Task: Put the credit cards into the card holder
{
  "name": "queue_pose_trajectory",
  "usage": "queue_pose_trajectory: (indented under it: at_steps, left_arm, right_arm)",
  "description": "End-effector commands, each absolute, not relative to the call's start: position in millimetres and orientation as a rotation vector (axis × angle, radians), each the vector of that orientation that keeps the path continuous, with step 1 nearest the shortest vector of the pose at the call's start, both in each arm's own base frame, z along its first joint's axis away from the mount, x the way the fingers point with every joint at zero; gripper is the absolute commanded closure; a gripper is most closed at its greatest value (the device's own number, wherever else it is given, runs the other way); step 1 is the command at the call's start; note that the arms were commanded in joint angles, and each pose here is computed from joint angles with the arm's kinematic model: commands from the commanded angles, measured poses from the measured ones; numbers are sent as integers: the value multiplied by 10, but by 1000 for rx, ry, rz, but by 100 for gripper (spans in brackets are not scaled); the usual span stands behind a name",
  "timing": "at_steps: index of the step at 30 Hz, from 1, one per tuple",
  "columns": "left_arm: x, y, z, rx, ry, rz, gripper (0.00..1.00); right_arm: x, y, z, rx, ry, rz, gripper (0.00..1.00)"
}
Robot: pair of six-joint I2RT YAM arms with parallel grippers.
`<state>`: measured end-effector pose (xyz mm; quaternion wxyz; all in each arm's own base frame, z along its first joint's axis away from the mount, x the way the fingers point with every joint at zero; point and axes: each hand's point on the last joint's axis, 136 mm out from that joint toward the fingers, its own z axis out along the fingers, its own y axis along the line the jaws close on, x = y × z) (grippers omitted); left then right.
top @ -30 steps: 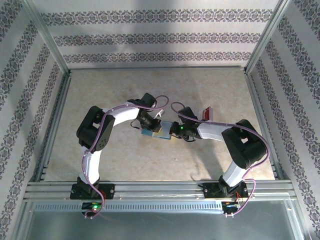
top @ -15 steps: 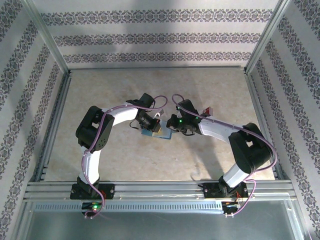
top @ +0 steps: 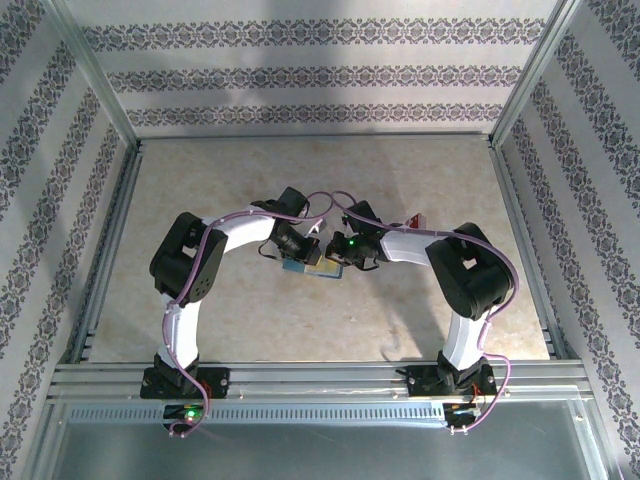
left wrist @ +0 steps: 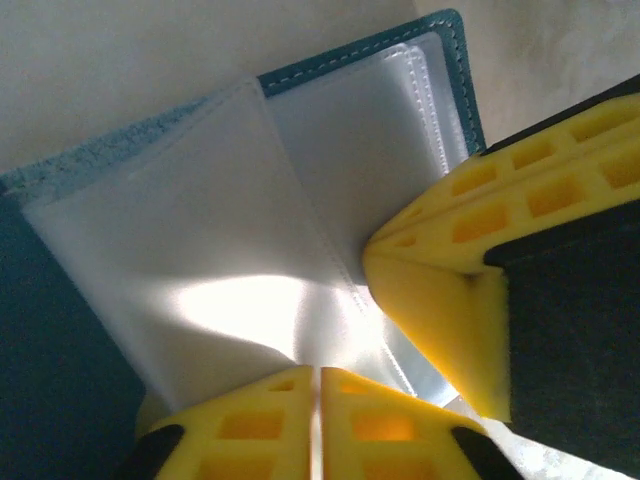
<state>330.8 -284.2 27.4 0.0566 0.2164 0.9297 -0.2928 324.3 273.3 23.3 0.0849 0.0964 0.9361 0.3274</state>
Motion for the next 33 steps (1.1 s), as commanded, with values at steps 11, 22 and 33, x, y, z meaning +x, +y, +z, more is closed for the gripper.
queue_pose_trajectory:
  at_steps: [11,22,33]
  left_arm:
    - [3451,-2297,309,524,2832,-702,79]
    - [3385,-2321,44,467,2905,-757,80]
    - [3515,-2229,308,391,2839,-791,80]
  right_arm:
    - [3202,2657,169,310,2805,972,100]
    - [3277,3034,465,235,2747,1158,100]
    - [3299,3379,461,173,2748,1235,100]
